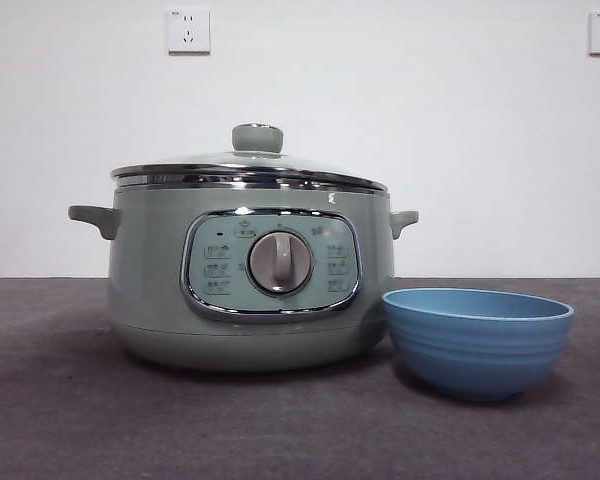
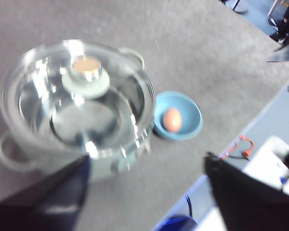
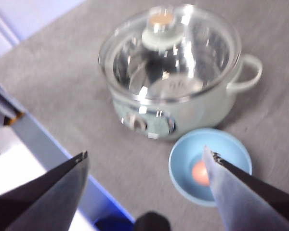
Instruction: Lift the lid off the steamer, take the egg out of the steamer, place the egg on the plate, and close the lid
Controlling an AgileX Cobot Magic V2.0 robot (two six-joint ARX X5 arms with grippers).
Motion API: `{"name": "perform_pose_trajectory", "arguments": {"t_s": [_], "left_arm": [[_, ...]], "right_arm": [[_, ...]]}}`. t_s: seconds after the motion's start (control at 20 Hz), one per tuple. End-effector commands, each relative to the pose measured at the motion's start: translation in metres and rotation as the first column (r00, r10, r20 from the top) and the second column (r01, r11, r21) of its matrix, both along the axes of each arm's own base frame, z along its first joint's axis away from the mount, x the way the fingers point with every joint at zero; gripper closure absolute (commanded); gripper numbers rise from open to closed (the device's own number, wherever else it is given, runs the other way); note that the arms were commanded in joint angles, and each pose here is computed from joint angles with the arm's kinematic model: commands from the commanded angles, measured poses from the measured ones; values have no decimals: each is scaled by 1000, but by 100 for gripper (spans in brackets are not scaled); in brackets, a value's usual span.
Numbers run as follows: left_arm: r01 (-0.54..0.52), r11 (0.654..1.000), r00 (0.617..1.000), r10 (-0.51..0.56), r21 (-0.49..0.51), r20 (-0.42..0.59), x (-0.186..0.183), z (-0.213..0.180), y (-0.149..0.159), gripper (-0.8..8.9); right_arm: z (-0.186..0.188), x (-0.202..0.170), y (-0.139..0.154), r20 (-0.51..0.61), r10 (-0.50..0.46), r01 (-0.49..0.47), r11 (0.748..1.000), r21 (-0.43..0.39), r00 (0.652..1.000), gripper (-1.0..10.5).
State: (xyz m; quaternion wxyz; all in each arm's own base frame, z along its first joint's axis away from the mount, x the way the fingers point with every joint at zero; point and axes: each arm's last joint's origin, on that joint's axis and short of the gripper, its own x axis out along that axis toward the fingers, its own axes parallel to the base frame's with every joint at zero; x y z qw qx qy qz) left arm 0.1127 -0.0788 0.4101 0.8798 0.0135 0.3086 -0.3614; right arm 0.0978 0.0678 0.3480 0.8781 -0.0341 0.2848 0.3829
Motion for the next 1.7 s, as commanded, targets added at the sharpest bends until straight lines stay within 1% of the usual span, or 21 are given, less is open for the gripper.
{"name": "perform_pose_trajectory", "arguments": {"t_s": [0.05, 0.1, 0.2, 0.25, 0.3, 0.4, 1.65, 1.7], "left_arm": [[0, 1000, 1000, 1, 4, -26, -8, -2, 4, 570], [0, 1000, 999, 1, 9, -33, -10, -2, 6, 621], [-1, 1000, 999, 1, 19, -49, -13, -3, 8, 739], [0, 1000, 998, 1, 25, -57, -14, -4, 8, 786], [1, 1000, 998, 1, 29, -64, -15, -5, 8, 824], [1, 999, 997, 1, 36, -74, -15, -6, 9, 822], [-4, 999, 997, 7, 42, -73, -15, -6, 9, 816], [6, 998, 998, -3, 55, -55, -14, -6, 9, 816]], "right_arm": [[-3, -1, 0, -39, 2, -3, 1000, -14, 999, 583], [-4, -2, -1, -55, 2, -3, 1000, -24, 999, 642], [-6, -2, 0, -87, 19, -22, 999, -27, 996, 845], [-7, -3, 0, -97, 30, -32, 999, -24, 995, 923], [-7, -4, 0, -107, 45, -47, 999, -16, 993, 972], [-7, -4, 0, -115, 65, -66, 998, -3, 991, 957], [-7, -4, 0, -113, 58, -59, 998, -8, 992, 946], [-7, -4, 0, -113, 58, -59, 998, -8, 992, 946]]}}
